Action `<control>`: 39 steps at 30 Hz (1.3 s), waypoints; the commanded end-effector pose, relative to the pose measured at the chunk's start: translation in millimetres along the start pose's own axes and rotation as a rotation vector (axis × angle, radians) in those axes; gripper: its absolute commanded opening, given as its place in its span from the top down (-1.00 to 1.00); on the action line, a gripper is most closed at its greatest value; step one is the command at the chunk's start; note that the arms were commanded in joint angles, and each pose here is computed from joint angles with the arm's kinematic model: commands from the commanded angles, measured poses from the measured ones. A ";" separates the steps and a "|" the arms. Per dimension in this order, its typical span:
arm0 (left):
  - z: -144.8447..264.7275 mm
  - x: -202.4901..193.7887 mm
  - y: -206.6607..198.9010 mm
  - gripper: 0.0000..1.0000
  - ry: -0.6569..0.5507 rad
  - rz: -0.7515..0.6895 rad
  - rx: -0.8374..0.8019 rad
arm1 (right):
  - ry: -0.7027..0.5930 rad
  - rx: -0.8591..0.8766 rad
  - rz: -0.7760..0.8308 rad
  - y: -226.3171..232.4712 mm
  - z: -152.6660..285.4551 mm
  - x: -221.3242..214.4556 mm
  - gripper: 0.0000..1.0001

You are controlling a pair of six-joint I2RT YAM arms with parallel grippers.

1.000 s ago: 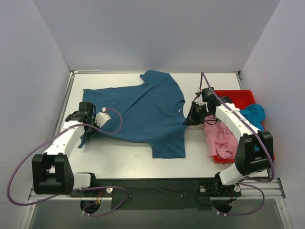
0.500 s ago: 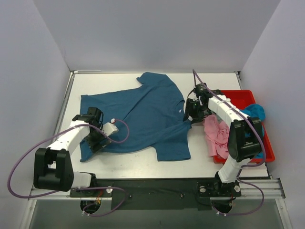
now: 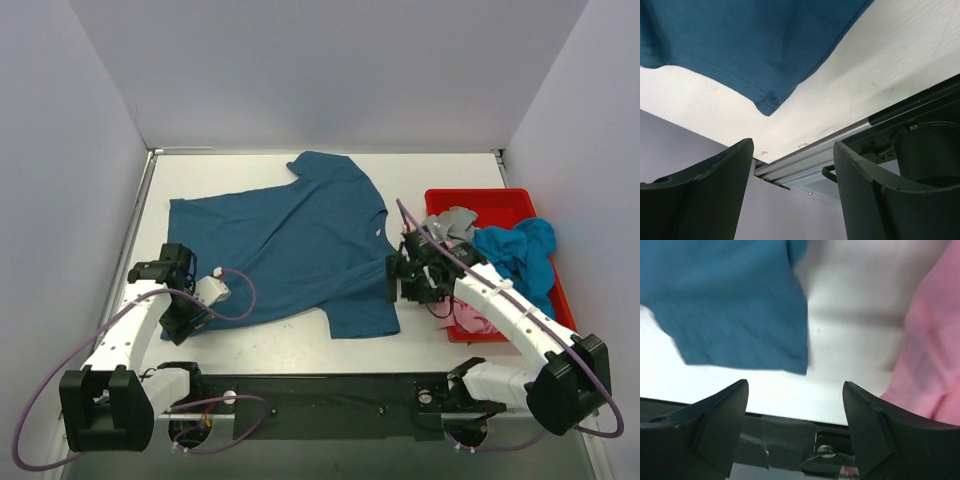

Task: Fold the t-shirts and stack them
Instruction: Flatten out the tshirt, then grap the side of the flattened tshirt closest away from the robot with both arms

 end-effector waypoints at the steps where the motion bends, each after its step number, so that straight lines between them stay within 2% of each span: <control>1: -15.9 4.5 8.7 -0.53 0.017 -0.034 0.034 | 0.142 -0.075 -0.028 -0.4 -35.4 -48.5 -0.40; 7: -30.6 4.8 8.0 -0.56 0.037 -0.072 0.013 | 0.175 -0.143 -0.047 1.9 -75.8 -58.6 -0.31; 9: -31.6 2.4 5.8 -0.57 0.037 -0.091 0.011 | 0.199 -0.106 -0.068 7.4 -87.6 -63.1 -0.07; 10: -30.9 1.3 5.2 -0.57 0.035 -0.107 0.015 | 0.207 -0.095 -0.072 10.4 -91.8 -66.7 0.17; 11: -30.1 -0.5 4.1 -0.57 0.036 -0.113 0.014 | 0.213 -0.087 -0.074 11.6 -93.1 -68.6 0.32; 12: -28.3 -0.9 4.3 -0.57 0.029 -0.119 0.021 | 0.218 -0.074 -0.071 14.4 -92.2 -72.7 0.63; 14: -24.9 -1.6 2.5 -0.57 0.013 -0.133 0.012 | 0.218 -0.043 -0.072 17.3 -85.2 -78.9 1.00; 19: -25.9 2.8 1.9 -0.57 -0.015 -0.184 0.014 | 0.200 -0.080 -0.096 2.0 -48.9 -96.0 1.00; 20: -27.1 4.5 4.2 -0.57 -0.004 -0.189 0.033 | 0.162 -0.059 -0.104 0.3 -38.1 -95.4 1.00; 21: -31.7 5.8 1.0 -0.57 0.013 -0.209 0.036 | 0.185 -0.083 -0.109 -4.9 -30.2 -100.6 1.00; 24: -44.8 10.2 -2.3 -0.57 0.068 -0.273 0.052 | 0.147 -0.018 -0.130 -7.5 -9.3 -106.2 1.00; 27: -57.6 17.1 -9.0 -0.59 0.093 -0.339 0.032 | 0.136 0.050 -0.161 -5.8 -0.7 -110.4 1.00; 31: -66.3 25.7 -3.2 -0.59 0.132 -0.334 0.048 | 0.117 0.036 -0.165 -9.3 10.2 -109.2 1.00; 36: -62.0 29.2 -10.1 -0.58 0.107 -0.359 -0.032 | 0.134 0.042 -0.139 -3.1 15.3 -99.6 1.00; 38: -63.1 30.9 -11.6 -0.53 0.081 -0.370 -0.030 | 0.121 0.033 -0.118 -1.3 19.0 -92.0 1.00; 39: -62.7 32.4 -10.8 -0.39 0.065 -0.363 -0.023 | 0.117 0.022 -0.110 -0.2 20.0 -87.5 1.00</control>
Point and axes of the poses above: each gripper's point midway between its finger pads, its own z axis back along the fingers, its own y axis along the line the jaws close on, x = y × z, the point moved 9 cm from there along z, back along the fingers, and after that the axes turned 2 degrees about z, right-handed, at the moved point
